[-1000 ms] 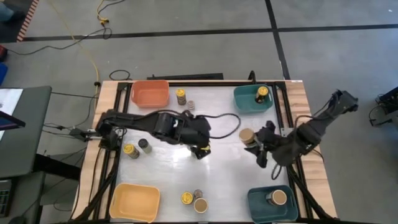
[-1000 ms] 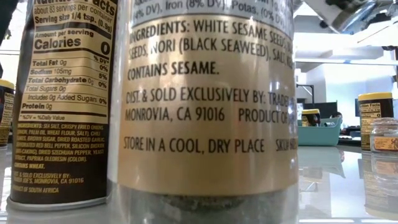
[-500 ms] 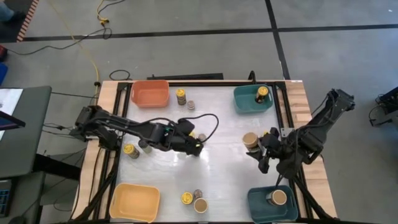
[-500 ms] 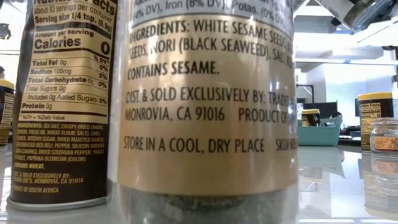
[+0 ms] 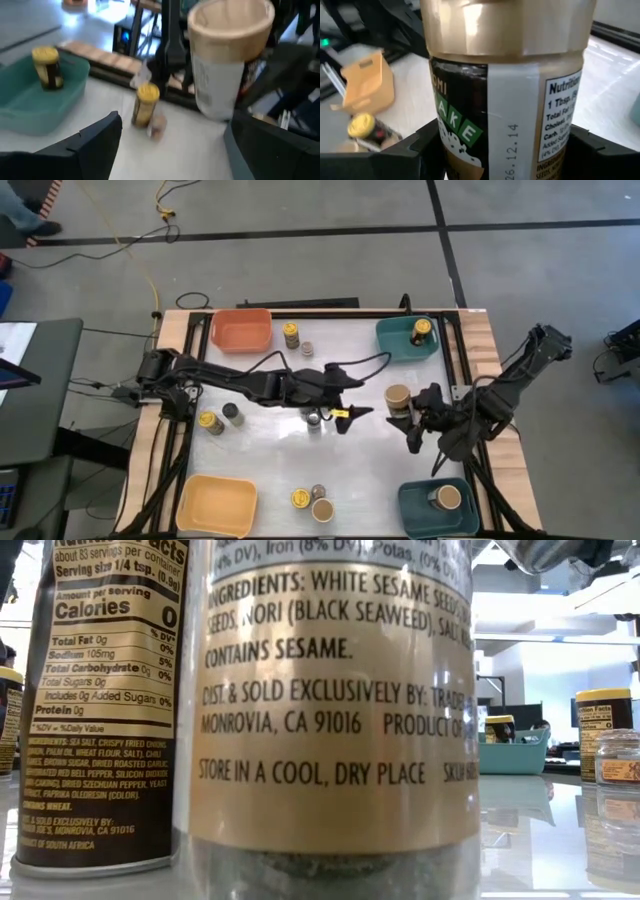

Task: Sort spices by type
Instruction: Put the top gold seasoning bottle into the bottom teal dark blue bin

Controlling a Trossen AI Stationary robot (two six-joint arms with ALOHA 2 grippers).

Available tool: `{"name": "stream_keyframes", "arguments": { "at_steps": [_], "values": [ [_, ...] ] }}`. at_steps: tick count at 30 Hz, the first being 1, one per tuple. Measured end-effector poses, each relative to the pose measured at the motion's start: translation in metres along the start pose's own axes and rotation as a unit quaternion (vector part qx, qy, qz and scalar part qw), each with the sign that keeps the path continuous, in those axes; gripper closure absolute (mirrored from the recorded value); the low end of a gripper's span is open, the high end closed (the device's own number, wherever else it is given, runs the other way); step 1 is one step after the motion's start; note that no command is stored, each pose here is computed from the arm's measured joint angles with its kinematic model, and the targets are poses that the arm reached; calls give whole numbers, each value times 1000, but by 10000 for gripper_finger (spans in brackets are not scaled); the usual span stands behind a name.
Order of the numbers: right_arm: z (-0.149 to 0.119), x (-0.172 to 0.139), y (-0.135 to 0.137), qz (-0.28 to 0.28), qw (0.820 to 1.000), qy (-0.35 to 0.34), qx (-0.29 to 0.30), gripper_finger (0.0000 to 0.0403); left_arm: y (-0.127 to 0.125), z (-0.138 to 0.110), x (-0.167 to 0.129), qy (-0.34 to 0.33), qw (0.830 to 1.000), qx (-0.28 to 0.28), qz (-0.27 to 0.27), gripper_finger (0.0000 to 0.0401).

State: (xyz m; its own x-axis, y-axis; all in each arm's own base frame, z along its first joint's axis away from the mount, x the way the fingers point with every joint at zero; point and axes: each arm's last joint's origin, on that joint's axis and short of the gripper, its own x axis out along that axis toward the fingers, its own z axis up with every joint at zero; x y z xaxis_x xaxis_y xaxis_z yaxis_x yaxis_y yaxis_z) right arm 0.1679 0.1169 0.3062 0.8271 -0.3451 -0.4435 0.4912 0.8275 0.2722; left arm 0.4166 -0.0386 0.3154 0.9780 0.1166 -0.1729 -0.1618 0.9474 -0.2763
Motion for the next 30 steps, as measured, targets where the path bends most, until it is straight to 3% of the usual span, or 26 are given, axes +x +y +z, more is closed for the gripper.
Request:
{"name": "stream_keyframes", "arguments": {
  "at_steps": [6,13,21,30],
  "values": [
    [11,4,4,-11,998,-62,24,107,2,20,0,-80,995,-20,-52,41],
    [39,19,9,-5,992,-121,16,107,2,25,0,-91,990,-16,-103,44],
    [47,33,9,19,994,-105,0,107,2,33,-2,-124,985,-8,-122,45],
    [45,51,22,24,992,-117,-28,107,6,34,-1,-118,983,-10,-138,57]
  ]
}}
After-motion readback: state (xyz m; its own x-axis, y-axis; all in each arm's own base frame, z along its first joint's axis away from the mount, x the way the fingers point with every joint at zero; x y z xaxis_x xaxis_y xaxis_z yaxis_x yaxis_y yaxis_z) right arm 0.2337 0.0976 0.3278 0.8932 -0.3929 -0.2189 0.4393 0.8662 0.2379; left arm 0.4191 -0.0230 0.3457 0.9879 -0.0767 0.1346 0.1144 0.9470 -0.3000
